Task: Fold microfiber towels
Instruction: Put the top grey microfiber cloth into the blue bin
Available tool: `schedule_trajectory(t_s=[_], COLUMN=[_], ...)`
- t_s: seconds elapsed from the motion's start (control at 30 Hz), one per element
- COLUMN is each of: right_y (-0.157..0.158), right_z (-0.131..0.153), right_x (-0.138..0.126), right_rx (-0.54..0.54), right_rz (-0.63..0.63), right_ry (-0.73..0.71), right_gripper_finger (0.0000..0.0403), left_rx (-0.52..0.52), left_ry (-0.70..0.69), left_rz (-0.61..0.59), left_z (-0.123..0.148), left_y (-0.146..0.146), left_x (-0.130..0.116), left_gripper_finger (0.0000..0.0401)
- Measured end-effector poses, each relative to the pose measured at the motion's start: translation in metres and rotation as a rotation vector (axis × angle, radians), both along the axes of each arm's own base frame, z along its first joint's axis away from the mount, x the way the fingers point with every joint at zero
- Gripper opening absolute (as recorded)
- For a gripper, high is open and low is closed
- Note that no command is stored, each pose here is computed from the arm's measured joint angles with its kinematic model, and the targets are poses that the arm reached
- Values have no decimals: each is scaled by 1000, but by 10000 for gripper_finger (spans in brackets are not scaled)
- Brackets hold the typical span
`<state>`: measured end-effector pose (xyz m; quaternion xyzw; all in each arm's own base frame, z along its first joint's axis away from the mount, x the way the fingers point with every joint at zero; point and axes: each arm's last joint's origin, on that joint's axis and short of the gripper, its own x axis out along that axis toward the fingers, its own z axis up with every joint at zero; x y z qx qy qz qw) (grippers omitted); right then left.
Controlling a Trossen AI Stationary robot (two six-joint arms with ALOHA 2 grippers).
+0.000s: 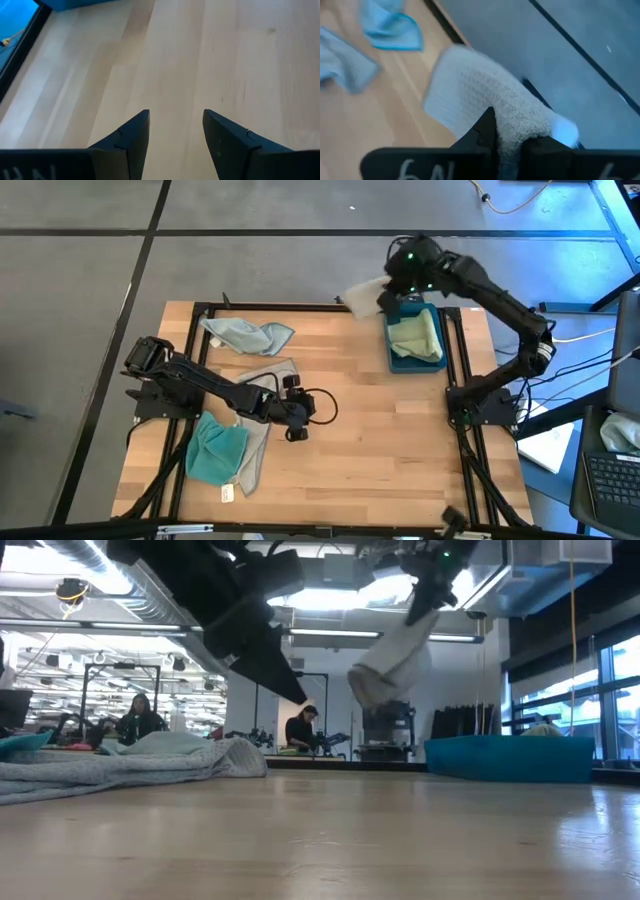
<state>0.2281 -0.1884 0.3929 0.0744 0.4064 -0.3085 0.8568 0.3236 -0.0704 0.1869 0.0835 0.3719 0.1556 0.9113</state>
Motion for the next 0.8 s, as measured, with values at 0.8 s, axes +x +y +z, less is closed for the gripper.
schedule_trajectory(t_s=[0.8], right_y=[-38], right_z=[-21], right_x=[-58], right_rx=[147], right_rz=[-243], right_ry=[116], right_gripper_finger=[44], left_rx=[-9], left_ry=[-2], left_rz=[-9], left_z=[0], left_y=[-6], left_x=[-2], left_gripper_finger=[176])
